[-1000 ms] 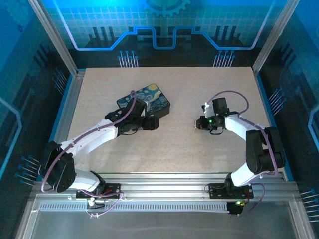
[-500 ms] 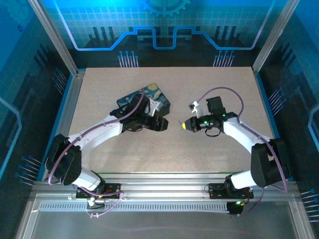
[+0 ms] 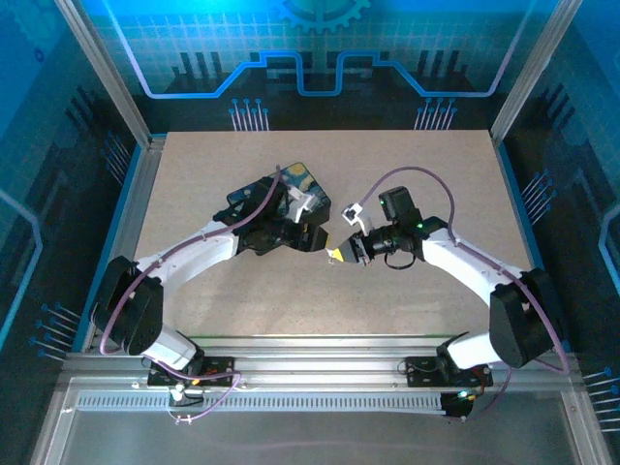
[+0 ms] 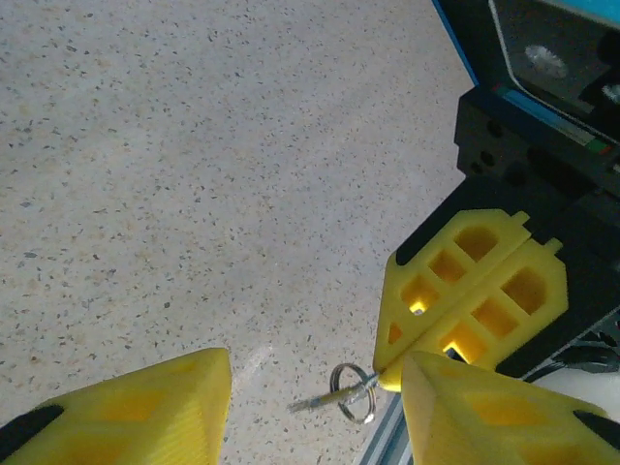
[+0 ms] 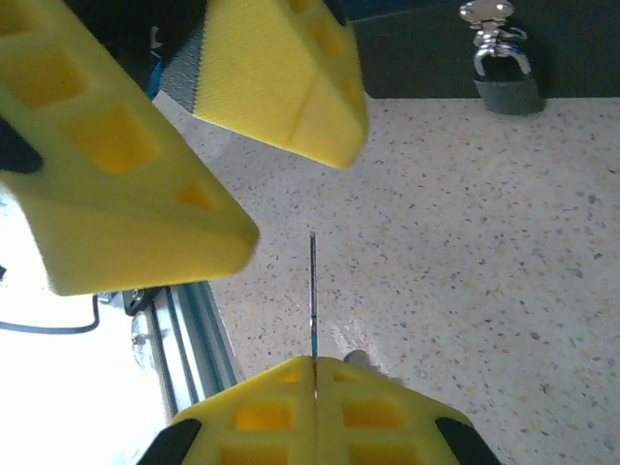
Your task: Unlock a padlock with a key
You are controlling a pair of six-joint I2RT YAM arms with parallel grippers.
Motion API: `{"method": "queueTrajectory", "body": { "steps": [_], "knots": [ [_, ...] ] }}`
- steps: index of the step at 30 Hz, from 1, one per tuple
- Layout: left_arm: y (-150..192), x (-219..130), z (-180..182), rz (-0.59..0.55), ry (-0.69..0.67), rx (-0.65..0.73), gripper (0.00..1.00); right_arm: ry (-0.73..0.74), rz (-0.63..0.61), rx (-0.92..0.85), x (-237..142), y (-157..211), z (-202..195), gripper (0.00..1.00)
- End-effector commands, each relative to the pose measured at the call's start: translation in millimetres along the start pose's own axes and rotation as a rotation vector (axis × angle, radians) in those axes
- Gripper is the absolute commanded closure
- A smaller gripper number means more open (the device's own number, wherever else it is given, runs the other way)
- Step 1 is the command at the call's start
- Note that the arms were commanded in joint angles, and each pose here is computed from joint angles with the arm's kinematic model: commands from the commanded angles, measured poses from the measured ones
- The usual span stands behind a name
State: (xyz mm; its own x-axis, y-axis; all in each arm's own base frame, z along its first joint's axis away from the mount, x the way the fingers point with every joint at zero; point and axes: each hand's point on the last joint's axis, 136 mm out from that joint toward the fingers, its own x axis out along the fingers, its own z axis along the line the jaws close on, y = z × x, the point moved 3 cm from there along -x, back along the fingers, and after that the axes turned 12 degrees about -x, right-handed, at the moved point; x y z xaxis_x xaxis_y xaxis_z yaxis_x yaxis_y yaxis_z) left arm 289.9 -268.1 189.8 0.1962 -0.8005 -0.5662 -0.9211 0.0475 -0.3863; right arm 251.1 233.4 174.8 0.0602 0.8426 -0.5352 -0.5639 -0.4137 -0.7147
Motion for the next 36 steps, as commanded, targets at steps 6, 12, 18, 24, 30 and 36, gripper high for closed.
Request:
{"method": "queueTrajectory", "body": {
  "steps": [6,12,18,24,30,36],
  "knots": [
    [0.0,0.3,-0.8,0.008,0.054,0.024,0.57,-0.061,-0.007,-0.041,8.7,-13.7,10.9,1.0],
    [6.5,0.7,-2.7,0.039,0.087,0.024,0.66,-0.062,-0.007,-0.034,12.3,-16.6,7.5,1.0],
    [8.0,-5.9,6.6,0.029,0.067,0.008,0.64,-0.06,-0.005,-0.04,13.0,-16.7,6.9,1.0],
    [6.8,-13.9,11.4,0.012,0.083,-0.01,0.64,-0.06,-0.005,-0.038,13.5,-16.8,6.3,1.0],
    [10.8,-13.5,3.6,0.034,0.153,-0.009,0.65,-0.067,-0.006,-0.042,15.1,-20.5,6.4,1.0],
    [12.7,-12.3,4.7,0.042,0.158,-0.016,0.68,-0.062,-0.002,-0.041,16.3,-20.7,4.6,1.0]
  ]
}}
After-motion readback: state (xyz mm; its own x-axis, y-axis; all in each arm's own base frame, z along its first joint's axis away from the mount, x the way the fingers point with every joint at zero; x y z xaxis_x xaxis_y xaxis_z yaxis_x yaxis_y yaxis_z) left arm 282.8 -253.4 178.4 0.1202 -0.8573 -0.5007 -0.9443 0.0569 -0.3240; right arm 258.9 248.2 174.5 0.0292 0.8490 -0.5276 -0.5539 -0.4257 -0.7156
